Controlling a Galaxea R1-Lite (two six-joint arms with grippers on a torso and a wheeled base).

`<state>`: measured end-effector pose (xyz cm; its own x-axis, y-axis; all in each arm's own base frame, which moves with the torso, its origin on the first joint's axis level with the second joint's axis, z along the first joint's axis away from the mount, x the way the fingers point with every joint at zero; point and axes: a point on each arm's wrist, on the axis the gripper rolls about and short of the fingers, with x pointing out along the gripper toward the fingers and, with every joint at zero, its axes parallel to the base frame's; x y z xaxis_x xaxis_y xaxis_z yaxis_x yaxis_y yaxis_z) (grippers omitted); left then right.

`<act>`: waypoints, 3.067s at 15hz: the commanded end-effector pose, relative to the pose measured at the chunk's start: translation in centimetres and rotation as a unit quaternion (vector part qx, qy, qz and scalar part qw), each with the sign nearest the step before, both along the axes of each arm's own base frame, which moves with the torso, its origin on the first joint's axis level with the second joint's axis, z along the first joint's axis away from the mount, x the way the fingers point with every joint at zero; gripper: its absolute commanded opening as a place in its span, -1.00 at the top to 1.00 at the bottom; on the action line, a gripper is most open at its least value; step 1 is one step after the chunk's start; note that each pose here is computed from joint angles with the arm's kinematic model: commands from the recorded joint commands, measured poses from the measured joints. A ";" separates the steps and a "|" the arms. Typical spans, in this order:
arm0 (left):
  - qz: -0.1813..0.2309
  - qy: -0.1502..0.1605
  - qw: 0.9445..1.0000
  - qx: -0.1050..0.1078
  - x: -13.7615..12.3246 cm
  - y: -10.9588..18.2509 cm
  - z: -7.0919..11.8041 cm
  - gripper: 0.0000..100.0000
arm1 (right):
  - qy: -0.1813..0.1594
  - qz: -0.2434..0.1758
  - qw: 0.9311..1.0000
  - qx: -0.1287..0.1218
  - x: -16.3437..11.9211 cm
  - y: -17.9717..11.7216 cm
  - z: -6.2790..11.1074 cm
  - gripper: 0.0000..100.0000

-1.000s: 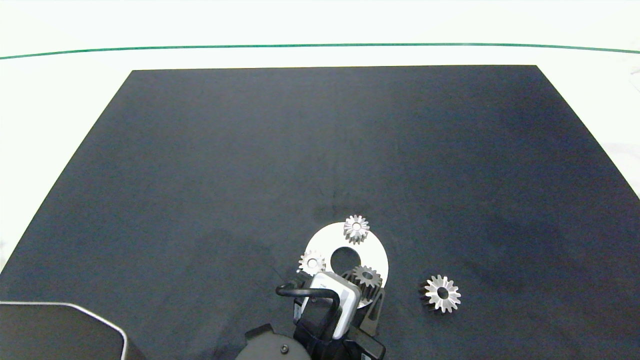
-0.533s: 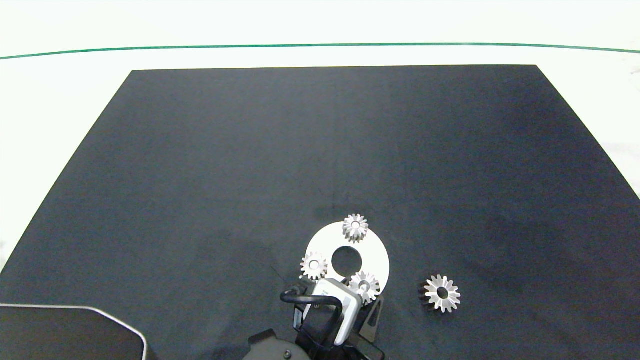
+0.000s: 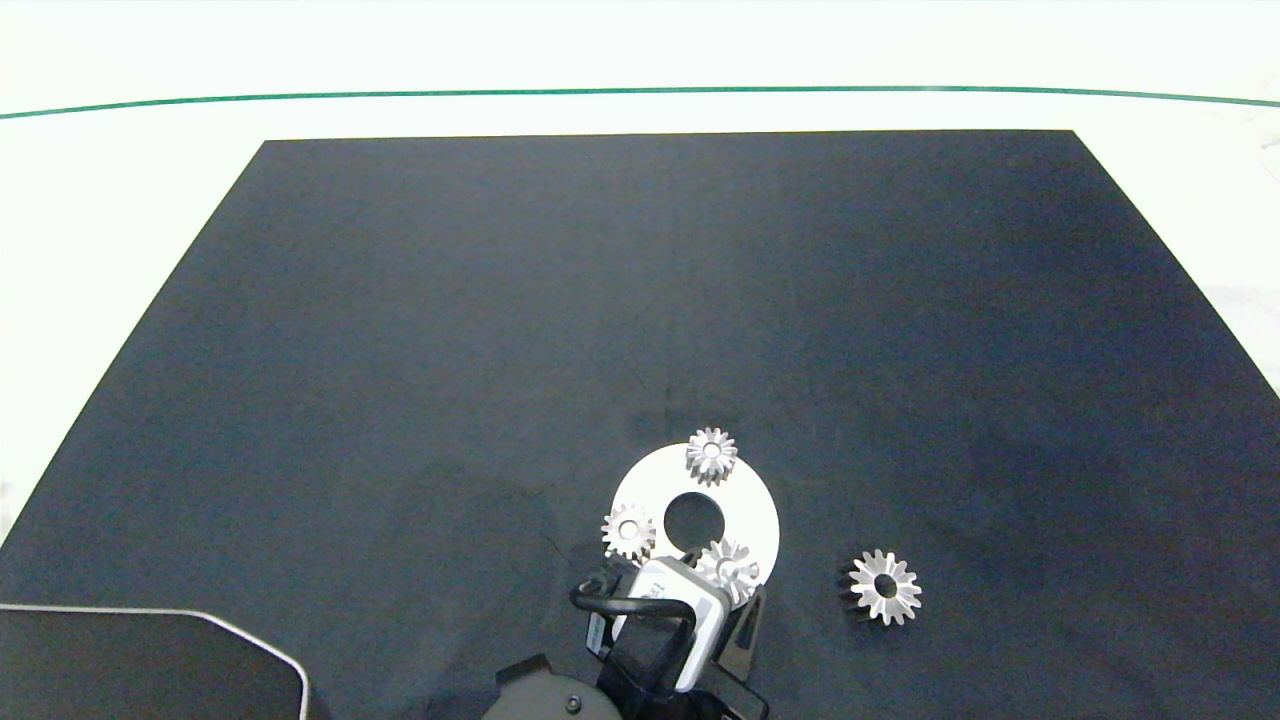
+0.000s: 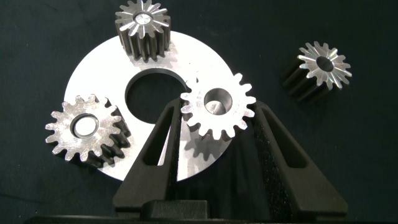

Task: Remove an incorrectly installed larger gear and replace it with the correct smaller gear

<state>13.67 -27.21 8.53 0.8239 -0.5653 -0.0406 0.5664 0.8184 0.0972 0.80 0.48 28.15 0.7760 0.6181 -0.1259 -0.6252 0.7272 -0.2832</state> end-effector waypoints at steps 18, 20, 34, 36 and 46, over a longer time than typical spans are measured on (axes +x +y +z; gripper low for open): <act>-0.005 -0.026 0.999 0.027 0.2 -1.2 -0.4 0.68 | 0.004 0.001 1.000 -0.005 0.1 0.1 -0.2 -1.00; -0.006 -0.024 0.999 0.029 0.2 -1.3 -0.6 0.68 | 0.004 0.001 1.000 -0.005 0.1 0.1 -0.2 -1.00; 0.003 -0.054 0.998 0.028 1.0 -1.8 0.5 0.68 | 0.005 0.001 1.000 -0.007 0.2 0.2 -0.3 -1.00; 0.002 -0.052 0.998 0.031 1.0 -1.9 0.3 0.68 | 0.005 0.001 1.000 -0.007 0.2 0.2 -0.3 -1.00; -0.003 -0.053 0.998 0.032 0.7 -2.0 0.3 0.68 | 0.007 0.002 1.000 -0.009 0.3 0.3 -0.3 -1.00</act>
